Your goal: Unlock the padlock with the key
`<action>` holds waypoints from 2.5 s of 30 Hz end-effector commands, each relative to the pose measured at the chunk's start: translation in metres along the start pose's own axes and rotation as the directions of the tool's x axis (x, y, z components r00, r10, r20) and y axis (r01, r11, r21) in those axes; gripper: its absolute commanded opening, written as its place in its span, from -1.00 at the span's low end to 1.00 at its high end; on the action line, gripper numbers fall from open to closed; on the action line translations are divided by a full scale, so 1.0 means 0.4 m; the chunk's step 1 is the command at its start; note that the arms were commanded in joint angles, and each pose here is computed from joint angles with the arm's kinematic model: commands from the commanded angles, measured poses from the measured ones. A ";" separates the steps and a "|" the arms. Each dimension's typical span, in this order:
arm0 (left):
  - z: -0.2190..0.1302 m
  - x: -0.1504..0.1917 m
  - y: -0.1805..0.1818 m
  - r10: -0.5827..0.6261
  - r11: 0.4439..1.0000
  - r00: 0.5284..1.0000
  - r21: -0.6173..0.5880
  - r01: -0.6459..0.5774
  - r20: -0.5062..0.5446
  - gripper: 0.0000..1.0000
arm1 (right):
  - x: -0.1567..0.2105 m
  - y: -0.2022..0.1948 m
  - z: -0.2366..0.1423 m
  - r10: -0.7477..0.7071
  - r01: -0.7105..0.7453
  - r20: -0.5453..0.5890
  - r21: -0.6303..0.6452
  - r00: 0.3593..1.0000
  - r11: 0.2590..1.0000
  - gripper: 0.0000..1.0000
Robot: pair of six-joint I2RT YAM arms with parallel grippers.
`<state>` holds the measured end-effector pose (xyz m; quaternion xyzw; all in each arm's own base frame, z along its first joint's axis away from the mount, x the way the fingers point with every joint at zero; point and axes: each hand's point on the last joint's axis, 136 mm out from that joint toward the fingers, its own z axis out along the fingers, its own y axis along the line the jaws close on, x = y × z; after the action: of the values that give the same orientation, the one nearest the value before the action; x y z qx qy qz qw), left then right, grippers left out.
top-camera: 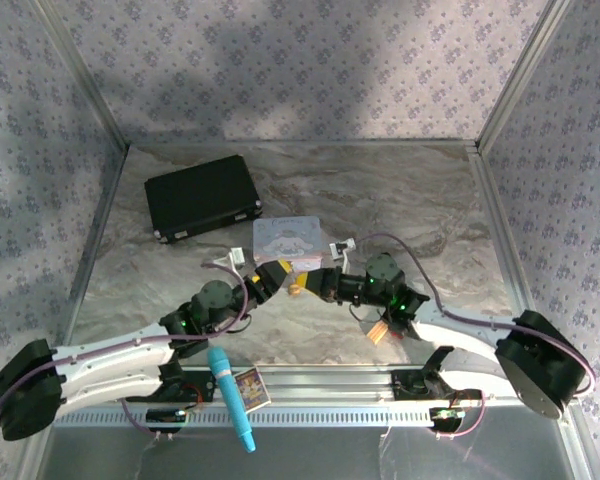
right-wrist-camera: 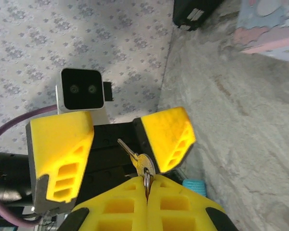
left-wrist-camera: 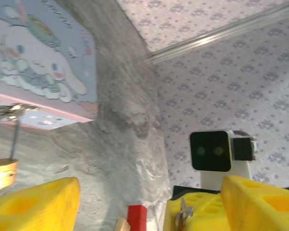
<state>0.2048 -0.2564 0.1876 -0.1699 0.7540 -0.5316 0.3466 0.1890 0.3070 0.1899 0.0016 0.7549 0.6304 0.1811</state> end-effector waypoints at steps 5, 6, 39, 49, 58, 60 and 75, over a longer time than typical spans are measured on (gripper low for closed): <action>-0.007 -0.034 0.114 0.205 0.893 0.977 -0.396 -0.214 -0.064 0.44 | -0.003 -0.195 -0.069 -0.024 0.009 0.034 0.392 0.999 0.920 -1.00; 0.003 -0.032 0.124 0.224 0.880 0.971 -0.410 -0.238 -0.085 0.37 | -0.003 -0.209 -0.077 -0.030 0.014 0.031 0.422 0.999 0.907 -1.00; 0.271 0.085 0.336 0.218 0.882 0.952 -0.374 -0.287 -0.217 -0.23 | -0.024 -0.351 -0.067 0.005 -0.034 0.055 0.538 0.998 0.842 -1.00; 0.268 0.105 0.359 0.222 0.853 0.946 -0.424 -0.305 -0.236 -0.61 | -0.027 -0.388 -0.069 0.044 -0.087 0.092 0.541 0.995 0.836 -1.00; 0.258 0.093 0.326 0.115 0.890 0.981 -0.423 -0.171 -0.154 -1.00 | -0.018 -0.387 -0.065 0.138 -0.187 0.135 0.492 0.981 0.850 -1.00; 0.256 0.090 0.315 0.076 0.900 0.988 -0.417 -0.125 -0.133 -1.00 | -0.014 -0.384 -0.061 0.164 -0.209 0.136 0.476 0.977 0.854 -1.00; 0.260 0.069 0.293 -0.177 0.915 0.983 -0.359 0.183 0.049 -1.00 | 0.012 -0.354 -0.023 0.301 -0.315 0.096 0.308 0.949 0.898 -1.00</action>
<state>0.2732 -0.2989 0.0486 -0.2680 0.8340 -0.3917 0.2814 0.2139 0.2635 0.0458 0.1621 0.8544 0.4822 0.1061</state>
